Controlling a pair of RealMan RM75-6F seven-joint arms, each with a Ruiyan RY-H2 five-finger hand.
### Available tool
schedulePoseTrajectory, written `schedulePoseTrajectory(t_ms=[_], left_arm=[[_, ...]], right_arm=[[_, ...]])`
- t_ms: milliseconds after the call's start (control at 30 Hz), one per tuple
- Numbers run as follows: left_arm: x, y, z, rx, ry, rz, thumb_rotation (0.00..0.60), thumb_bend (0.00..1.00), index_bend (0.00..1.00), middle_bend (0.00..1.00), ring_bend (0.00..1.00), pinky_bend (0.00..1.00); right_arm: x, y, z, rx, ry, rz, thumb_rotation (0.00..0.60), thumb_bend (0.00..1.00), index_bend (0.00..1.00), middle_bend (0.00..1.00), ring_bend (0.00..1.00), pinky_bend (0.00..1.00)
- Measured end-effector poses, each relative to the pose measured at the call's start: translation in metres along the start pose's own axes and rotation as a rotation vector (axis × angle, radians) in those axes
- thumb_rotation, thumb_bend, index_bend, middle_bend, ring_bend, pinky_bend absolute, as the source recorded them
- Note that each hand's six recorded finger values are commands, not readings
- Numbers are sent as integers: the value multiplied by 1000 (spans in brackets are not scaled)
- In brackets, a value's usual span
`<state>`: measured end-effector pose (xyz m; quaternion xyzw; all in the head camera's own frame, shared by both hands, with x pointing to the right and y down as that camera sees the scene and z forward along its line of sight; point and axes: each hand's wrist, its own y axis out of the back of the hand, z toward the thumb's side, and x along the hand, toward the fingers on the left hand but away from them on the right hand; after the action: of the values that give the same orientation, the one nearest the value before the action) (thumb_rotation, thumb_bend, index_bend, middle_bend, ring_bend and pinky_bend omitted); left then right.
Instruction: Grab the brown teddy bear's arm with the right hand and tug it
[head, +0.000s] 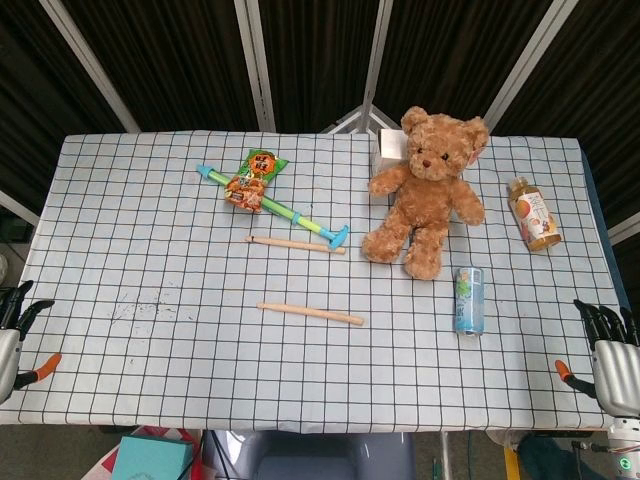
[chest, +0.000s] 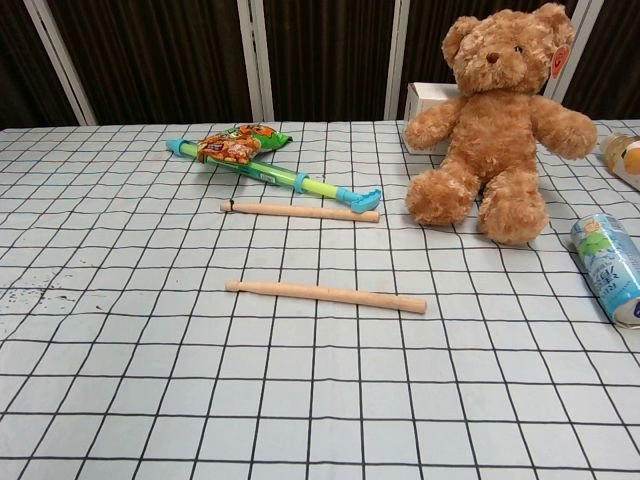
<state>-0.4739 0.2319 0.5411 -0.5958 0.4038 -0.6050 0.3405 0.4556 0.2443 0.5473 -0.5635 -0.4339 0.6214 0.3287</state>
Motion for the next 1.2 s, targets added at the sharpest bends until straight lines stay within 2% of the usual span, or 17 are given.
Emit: schedulePoseTrajectory(t_ms=[567,867,1067,1200], left_arm=[[0,4,3,-15,-31,28,600,313,211,0,0,118],[-2,8,4,-24,-46,52,600,313,211,0,0,118],[0,6,2,-31,-34,47,600,313,211,0,0,118],[3,7,0,-34,-24,52,600,313,210,0,0,118]], right_arm=[[4,5,-5,-6,-15,-13,600,240,116,177,117,0],[3,-4,-5,-21,-11,26,600,241,116,169,116,0],[-8,-11,8,-134,20,47,600,240,116,166,116,0],[-33,-19,21,-234,50,106,600,241,116,166,116,0]])
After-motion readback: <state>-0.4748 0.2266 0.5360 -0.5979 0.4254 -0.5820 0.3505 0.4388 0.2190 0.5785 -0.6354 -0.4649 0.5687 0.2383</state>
